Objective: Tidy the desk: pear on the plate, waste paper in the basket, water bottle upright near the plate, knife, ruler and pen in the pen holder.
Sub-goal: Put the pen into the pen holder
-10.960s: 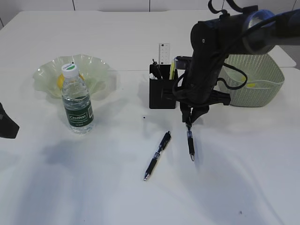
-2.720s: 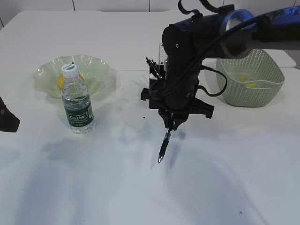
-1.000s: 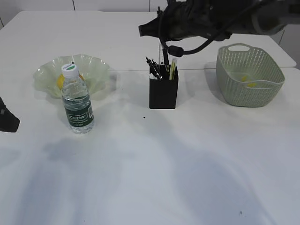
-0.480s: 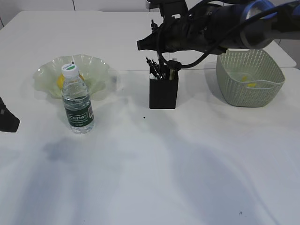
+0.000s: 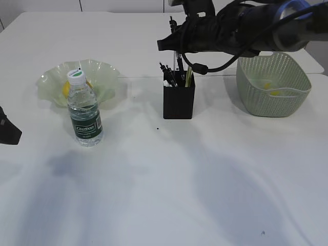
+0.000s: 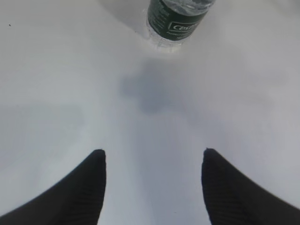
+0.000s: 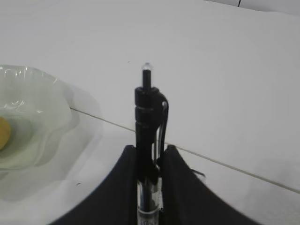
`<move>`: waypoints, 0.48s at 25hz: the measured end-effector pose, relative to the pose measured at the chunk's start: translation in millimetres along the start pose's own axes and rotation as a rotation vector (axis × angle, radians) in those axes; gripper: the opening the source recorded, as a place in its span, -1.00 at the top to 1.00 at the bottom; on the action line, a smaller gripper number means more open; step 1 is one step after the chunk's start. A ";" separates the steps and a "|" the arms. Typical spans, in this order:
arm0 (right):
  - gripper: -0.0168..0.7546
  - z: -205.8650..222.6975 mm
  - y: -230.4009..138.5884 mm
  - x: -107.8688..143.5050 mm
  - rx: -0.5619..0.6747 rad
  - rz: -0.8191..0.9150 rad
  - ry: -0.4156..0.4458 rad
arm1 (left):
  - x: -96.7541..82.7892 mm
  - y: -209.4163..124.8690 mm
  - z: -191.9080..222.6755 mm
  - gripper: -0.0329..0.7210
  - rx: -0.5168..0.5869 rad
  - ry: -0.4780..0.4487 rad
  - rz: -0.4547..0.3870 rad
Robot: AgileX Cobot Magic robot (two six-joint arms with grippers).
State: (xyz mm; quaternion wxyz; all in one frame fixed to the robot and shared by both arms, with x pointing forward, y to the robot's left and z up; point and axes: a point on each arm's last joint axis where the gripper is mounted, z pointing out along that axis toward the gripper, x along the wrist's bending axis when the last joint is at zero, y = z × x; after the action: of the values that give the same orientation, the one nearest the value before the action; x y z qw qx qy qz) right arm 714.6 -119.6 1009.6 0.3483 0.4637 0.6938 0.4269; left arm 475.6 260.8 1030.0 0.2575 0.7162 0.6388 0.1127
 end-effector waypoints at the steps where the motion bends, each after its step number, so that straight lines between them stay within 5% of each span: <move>1: 0.72 1.6 -1.8 0.7 0.001 -0.008 0.006 | 0.0 0.0 0.0 -0.30 0.000 0.000 0.000; 12: 0.72 16.6 -23.9 3.7 0.048 -0.026 0.015 | 0.0 0.0 0.0 -0.30 0.000 0.000 0.000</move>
State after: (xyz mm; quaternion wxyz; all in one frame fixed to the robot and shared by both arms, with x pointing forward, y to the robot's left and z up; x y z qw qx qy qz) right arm 719.7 -116.6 980.9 0.3373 0.4599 0.7124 0.4089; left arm 475.6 260.8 1030.0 0.2575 0.7162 0.6388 0.1127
